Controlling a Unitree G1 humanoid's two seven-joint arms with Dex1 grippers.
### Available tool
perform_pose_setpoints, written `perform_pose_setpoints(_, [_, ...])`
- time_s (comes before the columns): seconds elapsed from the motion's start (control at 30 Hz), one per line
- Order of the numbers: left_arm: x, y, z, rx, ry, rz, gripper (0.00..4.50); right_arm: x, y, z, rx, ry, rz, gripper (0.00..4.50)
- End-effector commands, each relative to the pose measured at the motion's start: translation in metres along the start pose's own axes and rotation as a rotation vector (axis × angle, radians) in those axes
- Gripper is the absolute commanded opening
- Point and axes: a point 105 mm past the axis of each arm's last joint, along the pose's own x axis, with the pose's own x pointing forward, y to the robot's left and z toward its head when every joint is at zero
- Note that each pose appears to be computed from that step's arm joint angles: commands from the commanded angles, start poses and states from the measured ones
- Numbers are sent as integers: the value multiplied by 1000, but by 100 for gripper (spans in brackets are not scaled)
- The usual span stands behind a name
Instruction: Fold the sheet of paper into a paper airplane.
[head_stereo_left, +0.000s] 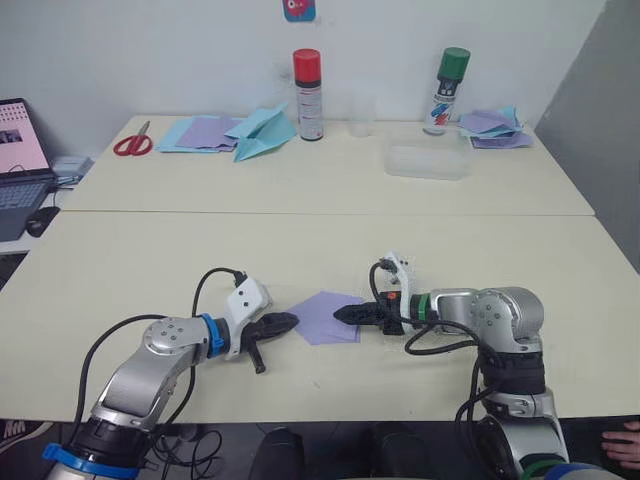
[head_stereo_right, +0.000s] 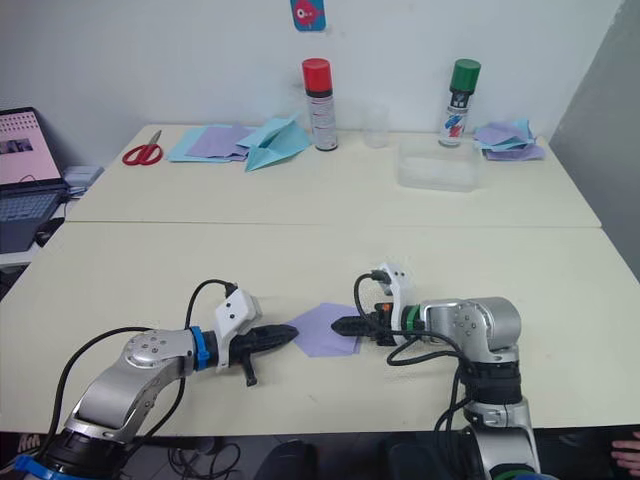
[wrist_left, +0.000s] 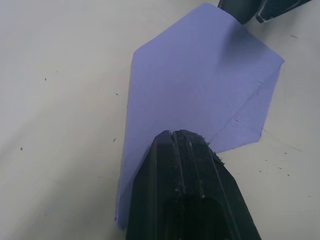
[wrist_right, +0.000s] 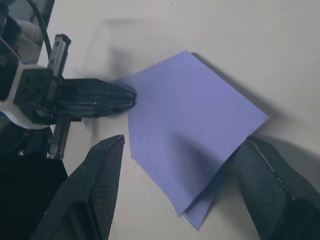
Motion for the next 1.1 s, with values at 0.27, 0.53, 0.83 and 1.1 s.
perform_pose_setpoints(0.27, [4,-8,-20,-42,73,-27,0,15,5,16,-26,-94,82,340])
perform_pose_setpoints(0.53, [5,-5,-17,-33,71,-27,0,36,11,23,46,-141,140,340])
perform_pose_setpoints(0.83, [1,-4,-19,-33,80,-16,0,30,16,27,-129,-164,140,60])
perform_pose_setpoints(1.1, [-20,-4,-25,-60,112,6,0,31,41,19,-700,-178,193,1])
